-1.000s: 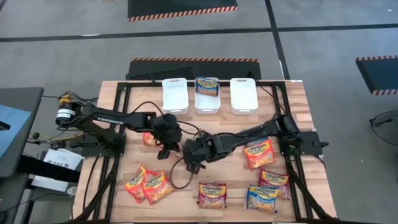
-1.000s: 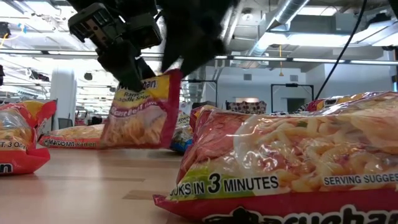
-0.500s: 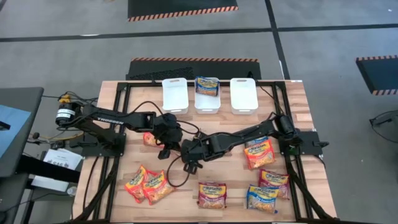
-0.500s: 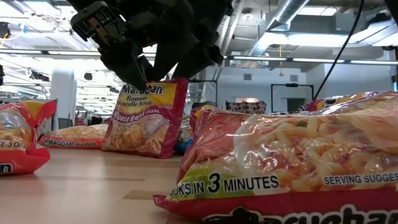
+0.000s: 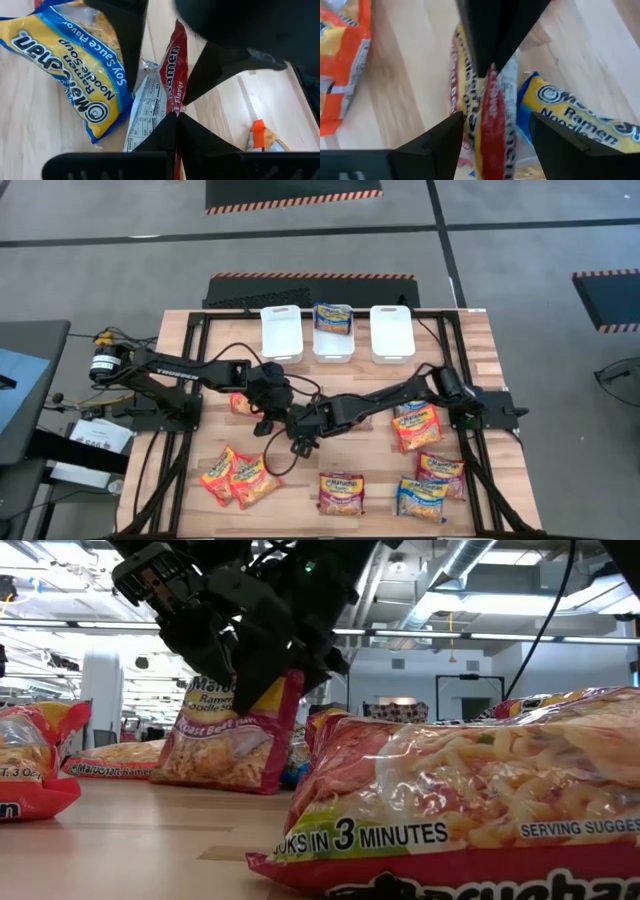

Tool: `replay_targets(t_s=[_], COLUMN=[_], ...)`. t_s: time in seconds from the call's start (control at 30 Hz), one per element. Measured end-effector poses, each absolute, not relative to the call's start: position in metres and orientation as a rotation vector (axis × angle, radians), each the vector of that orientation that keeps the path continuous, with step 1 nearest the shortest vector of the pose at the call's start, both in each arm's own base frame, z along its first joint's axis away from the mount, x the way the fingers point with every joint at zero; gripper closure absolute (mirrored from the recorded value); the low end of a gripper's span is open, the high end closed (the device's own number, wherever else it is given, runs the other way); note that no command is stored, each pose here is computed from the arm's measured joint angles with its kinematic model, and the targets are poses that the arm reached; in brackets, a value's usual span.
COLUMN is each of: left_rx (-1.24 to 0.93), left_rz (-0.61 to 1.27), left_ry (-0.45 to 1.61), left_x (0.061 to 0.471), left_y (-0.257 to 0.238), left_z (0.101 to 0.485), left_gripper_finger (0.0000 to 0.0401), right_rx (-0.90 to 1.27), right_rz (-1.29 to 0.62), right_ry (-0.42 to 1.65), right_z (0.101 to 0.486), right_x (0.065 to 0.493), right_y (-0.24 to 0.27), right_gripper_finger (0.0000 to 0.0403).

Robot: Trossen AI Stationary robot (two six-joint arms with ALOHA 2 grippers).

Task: Sort Maruchan noodles
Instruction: Put the red noodle pack into the right white bin

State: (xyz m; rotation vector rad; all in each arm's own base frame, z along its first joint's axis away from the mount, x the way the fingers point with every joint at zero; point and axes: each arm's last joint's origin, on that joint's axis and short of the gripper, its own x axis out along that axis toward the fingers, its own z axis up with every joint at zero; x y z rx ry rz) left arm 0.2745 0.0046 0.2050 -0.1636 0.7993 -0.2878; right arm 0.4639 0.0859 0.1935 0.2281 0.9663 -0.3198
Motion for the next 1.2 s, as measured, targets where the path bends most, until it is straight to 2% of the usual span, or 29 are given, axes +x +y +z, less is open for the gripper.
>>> replay_targets(t_s=[0.17,0.3,0.43,0.67,1.0,1.2], left_rx=[-0.155,-0.155,-0.141,-0.127,-0.110,-0.085], left_rz=[-0.284,-0.284,-0.284,-0.274,-0.200,-0.108], left_ry=[0.789,0.778,0.771,0.747,0.665,0.603], left_x=[0.275,0.276,0.276,0.278,0.264,0.240], left_y=[0.005,0.005,0.005,0.005,0.007,0.008], left_z=[0.206,0.206,0.207,0.208,0.234,0.261], left_gripper_finger=[0.0401,0.0401,0.0401,0.0401,0.0401,0.0401], right_rx=[0.228,0.232,0.263,0.263,0.231,0.183], right_rz=[-0.319,-0.315,-0.284,-0.273,-0.287,-0.270], right_ry=[0.972,0.977,0.992,1.012,1.069,1.048], right_z=[0.193,0.193,0.192,0.192,0.190,0.208], right_x=[0.464,0.463,0.463,0.462,0.456,0.451], right_y=[0.086,0.086,0.087,0.087,0.086,0.085], right_gripper_finger=[0.0169,0.0206,0.0264,0.0389,0.0398,0.0400])
